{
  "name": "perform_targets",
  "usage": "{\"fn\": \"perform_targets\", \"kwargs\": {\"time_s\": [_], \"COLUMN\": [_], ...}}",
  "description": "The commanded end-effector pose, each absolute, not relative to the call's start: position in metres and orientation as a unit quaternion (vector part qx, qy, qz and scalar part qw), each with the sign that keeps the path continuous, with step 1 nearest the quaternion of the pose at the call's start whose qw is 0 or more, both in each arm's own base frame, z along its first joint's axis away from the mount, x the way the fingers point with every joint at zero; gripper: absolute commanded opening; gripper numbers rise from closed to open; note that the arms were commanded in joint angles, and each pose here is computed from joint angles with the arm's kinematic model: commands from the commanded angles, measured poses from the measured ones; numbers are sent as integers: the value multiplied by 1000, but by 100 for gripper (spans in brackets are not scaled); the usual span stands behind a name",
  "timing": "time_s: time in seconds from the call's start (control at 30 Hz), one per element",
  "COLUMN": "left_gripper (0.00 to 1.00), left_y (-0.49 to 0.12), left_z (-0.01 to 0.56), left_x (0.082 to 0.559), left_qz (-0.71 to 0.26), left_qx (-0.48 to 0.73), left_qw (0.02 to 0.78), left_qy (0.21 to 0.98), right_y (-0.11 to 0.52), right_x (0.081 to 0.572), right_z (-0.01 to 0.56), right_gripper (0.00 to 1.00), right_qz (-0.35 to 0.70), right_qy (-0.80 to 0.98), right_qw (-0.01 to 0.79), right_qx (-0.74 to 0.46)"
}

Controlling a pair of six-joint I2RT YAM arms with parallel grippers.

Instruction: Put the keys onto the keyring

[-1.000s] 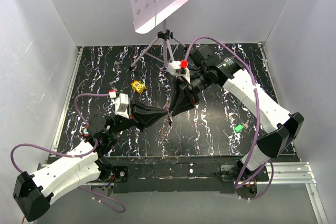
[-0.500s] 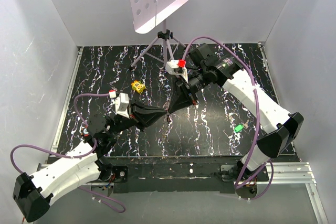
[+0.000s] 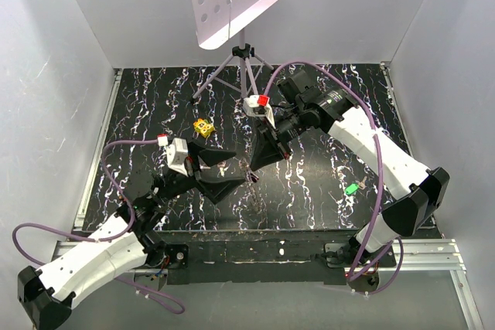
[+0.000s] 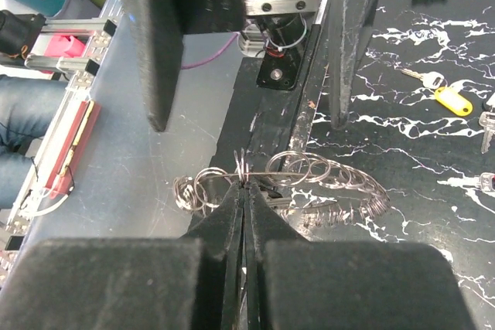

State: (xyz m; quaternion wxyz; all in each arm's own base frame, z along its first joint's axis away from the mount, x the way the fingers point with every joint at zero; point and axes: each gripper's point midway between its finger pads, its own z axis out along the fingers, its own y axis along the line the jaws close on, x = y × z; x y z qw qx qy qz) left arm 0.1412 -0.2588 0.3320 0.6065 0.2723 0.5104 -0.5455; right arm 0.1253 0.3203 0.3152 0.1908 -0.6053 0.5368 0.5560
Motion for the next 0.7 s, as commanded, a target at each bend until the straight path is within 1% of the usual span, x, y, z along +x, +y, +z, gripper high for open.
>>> {"fn": "perform_targets", "kwargs": {"time_s": [0.0,0.03,0.07,0.17,0.2,0.33,0.5,0.67], "left_gripper": [92,96,98,98,98,98,98,93], "left_y": [-249,-247,-246,-245,-246,-255,-276,-288], "left_z": [334,333,332,335,326,319,321,326], "left_x": [147,148,147,144,143,145,150,166], "left_qz": [-521,-515,-508,-486,-474,-453,-466,-457], "left_qx": [255,254,257,285,301,346,381,394], "left_qw": [606,602,599,580,558,516,505,535], "left_qy": [544,555,563,588,610,639,619,591], "right_y": [312,310,307,294,290,271,259,255], "right_x": [118,119,120,123,126,136,140,142], "right_z": [322,318,315,306,304,295,287,283], "right_gripper": [1,1,1,1,1,1,1,1], "right_qz": [542,531,520,477,457,388,350,339], "right_qy": [534,538,542,558,561,582,601,611], "right_qw": [202,203,201,189,190,183,158,142], "right_qx": [-616,-623,-629,-652,-664,-691,-701,-701]}}
